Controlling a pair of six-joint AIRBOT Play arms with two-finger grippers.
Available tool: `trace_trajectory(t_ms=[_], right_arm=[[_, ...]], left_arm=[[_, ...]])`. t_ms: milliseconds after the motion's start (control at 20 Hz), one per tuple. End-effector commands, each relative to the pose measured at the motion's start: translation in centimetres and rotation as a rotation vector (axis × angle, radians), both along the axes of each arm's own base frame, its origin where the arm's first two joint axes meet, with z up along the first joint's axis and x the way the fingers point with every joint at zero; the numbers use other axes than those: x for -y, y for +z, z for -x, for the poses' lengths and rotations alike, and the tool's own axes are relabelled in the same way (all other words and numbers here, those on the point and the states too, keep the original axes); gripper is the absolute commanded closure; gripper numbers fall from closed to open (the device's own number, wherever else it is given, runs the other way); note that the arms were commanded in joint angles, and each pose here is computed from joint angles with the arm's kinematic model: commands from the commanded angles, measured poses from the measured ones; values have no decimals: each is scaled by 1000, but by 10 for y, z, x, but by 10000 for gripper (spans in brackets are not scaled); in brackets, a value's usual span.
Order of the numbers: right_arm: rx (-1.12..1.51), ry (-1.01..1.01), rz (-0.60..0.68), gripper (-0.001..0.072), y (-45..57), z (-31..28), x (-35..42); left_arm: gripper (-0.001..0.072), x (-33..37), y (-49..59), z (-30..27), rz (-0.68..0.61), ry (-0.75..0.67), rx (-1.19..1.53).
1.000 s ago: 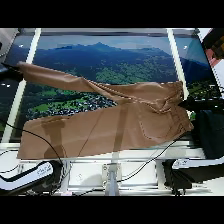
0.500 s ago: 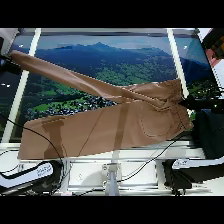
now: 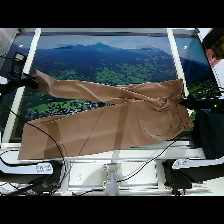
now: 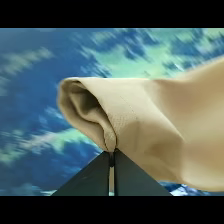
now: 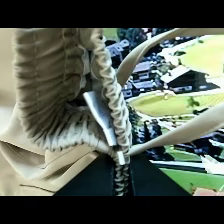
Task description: Fold the clothes and pants, and hang the long-sleeved shirts on hangers.
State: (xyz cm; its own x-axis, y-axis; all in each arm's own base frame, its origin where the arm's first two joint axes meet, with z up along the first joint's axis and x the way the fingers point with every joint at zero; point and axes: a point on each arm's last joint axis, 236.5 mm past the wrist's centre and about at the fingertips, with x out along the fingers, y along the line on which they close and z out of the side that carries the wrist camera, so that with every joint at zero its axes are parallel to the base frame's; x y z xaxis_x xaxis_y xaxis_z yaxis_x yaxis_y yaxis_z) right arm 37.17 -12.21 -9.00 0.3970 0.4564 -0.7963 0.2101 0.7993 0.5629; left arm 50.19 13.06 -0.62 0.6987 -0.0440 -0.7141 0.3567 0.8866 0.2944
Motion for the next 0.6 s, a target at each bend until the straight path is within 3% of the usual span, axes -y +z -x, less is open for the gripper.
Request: trace_trajectory(t_ms=[0, 50, 150, 350, 400, 450, 500, 550], right_arm=[[0, 1, 0, 674, 0, 0, 0], [0, 1, 0, 674, 0, 0, 0], [0, 1, 0, 674, 0, 0, 0], [0, 1, 1, 674, 0, 0, 0], [0, 0, 1, 674, 0, 0, 0], [0, 0, 1, 674, 0, 0, 0], [0, 0, 1, 674, 0, 0, 0], [0, 0, 1, 674, 0, 0, 0]], left_arm=[[671, 1, -25, 3, 24, -4, -52], [543, -5, -23, 0, 9, 10, -36], [31, -14, -16, -6, -11, 43, 3], [36, -55, 34, -25, -1, 271, 200], [135, -66, 51, -27, 24, 344, 262], [336, -74, 66, -26, 91, 424, 308], [481, -80, 75, -21, 183, 501, 328], [464, -84, 73, -14, 302, 586, 314]])
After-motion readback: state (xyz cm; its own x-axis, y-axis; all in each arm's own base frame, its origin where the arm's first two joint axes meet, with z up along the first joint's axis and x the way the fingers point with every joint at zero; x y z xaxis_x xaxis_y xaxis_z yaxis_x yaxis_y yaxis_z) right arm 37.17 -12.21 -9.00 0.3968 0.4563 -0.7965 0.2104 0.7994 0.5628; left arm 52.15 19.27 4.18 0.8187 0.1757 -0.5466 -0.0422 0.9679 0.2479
